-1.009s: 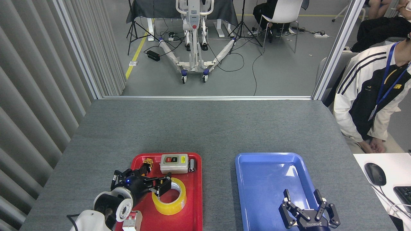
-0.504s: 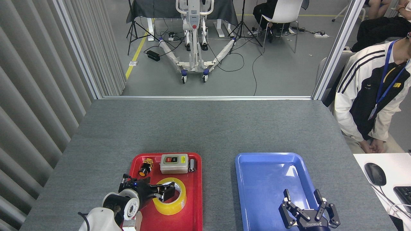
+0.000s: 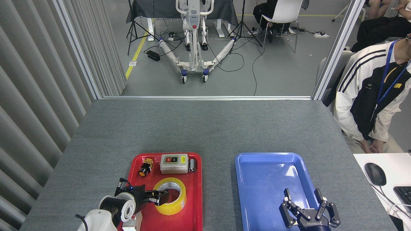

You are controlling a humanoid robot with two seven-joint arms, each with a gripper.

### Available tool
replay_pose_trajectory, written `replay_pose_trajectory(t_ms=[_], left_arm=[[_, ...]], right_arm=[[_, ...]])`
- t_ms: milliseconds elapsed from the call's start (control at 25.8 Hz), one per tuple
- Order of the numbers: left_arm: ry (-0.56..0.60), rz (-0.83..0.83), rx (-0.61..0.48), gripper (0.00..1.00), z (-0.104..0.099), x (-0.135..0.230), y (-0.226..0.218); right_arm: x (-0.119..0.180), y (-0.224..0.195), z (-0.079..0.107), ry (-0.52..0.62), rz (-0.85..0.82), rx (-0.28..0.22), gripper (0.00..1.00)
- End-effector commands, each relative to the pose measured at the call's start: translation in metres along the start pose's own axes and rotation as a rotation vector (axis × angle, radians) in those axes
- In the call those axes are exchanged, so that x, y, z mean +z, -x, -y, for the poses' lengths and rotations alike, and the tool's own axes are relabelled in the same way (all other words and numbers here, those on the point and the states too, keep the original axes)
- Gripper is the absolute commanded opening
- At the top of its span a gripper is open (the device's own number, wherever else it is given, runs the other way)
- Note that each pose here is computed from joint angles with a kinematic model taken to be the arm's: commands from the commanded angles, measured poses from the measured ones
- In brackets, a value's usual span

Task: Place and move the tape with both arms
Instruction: 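Lift the tape roll and carry it toward the blue tray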

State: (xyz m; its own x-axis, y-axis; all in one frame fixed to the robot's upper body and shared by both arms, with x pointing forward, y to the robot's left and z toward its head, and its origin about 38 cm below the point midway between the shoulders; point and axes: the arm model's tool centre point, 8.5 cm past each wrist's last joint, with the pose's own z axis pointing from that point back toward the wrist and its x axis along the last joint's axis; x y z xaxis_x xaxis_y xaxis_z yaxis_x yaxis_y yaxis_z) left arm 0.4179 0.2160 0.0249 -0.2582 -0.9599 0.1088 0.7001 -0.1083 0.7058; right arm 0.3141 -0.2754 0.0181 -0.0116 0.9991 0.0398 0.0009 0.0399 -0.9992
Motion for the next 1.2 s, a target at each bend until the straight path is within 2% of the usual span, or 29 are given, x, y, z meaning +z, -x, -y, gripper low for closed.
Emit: replay_pose_trajectory(t_ms=[0, 78, 116, 155, 194, 388, 466, 582, 698, 737, 815, 892, 970, 1047, 1164], left_arm=[[0.024, -0.004, 0.005, 0.64, 0.008, -0.003, 0.003], [0.036, 0.008, -0.008, 0.44, 0.009, -0.003, 0.002], [0.056, 0.022, -0.023, 0.26, 0.01, -0.002, 0.001], [0.08, 0.058, -0.046, 0.05, 0.011, -0.002, -0.002], [0.098, 0.095, -0.08, 0.0, 0.012, -0.001, -0.005], [0.057, 0.191, -0.118, 0.0, 0.002, 0.005, -0.012], [-0.015, 0.275, -0.147, 0.0, -0.016, 0.015, -0.024], [-0.189, 0.495, -0.189, 0.0, -0.043, 0.035, -0.052], [-0.349, 0.8, -0.133, 0.0, -0.046, 0.042, -0.09], [-0.371, 0.86, -0.049, 0.0, -0.042, 0.036, -0.097], [-0.373, 0.938, 0.13, 0.0, -0.03, 0.018, -0.112], [-0.35, 0.97, 0.197, 0.0, -0.029, 0.004, -0.129], [-0.333, 0.988, 0.229, 0.0, -0.033, -0.004, -0.14], [-0.33, 0.987, 0.231, 0.0, -0.036, -0.006, -0.139], [-0.327, 0.99, 0.23, 0.0, -0.036, -0.007, -0.141]], right_arm=[[0.0, 0.0, 0.0, 0.0, 0.0, 0.002, 1.0], [-0.001, 0.0, 0.0, 0.001, 0.0, 0.0, 1.0], [0.0, 0.0, 0.0, 0.0, 0.0, 0.0, 1.0], [-0.001, 0.0, 0.0, 0.001, 0.0, 0.0, 1.0], [0.0, 0.0, 0.0, 0.0, 0.0, 0.0, 1.0], [0.0, -0.001, 0.0, -0.001, 0.004, 0.012, 1.0], [0.0, -0.002, 0.0, -0.001, 0.005, 0.012, 1.0], [0.0, -0.004, -0.001, -0.003, 0.011, 0.01, 1.0], [0.0, -0.005, -0.001, -0.003, 0.013, 0.011, 1.0], [0.0, -0.005, -0.001, -0.003, 0.013, 0.009, 1.0], [0.0, -0.006, -0.001, -0.003, 0.016, 0.009, 1.0], [0.001, -0.008, -0.001, 0.001, 0.042, 0.006, 1.0], [0.002, -0.02, 0.001, 0.008, 0.167, -0.011, 1.0], [0.01, -0.03, 0.007, 0.045, 0.385, -0.041, 1.0], [0.027, -0.037, 0.017, 0.113, 0.635, -0.112, 1.0]])
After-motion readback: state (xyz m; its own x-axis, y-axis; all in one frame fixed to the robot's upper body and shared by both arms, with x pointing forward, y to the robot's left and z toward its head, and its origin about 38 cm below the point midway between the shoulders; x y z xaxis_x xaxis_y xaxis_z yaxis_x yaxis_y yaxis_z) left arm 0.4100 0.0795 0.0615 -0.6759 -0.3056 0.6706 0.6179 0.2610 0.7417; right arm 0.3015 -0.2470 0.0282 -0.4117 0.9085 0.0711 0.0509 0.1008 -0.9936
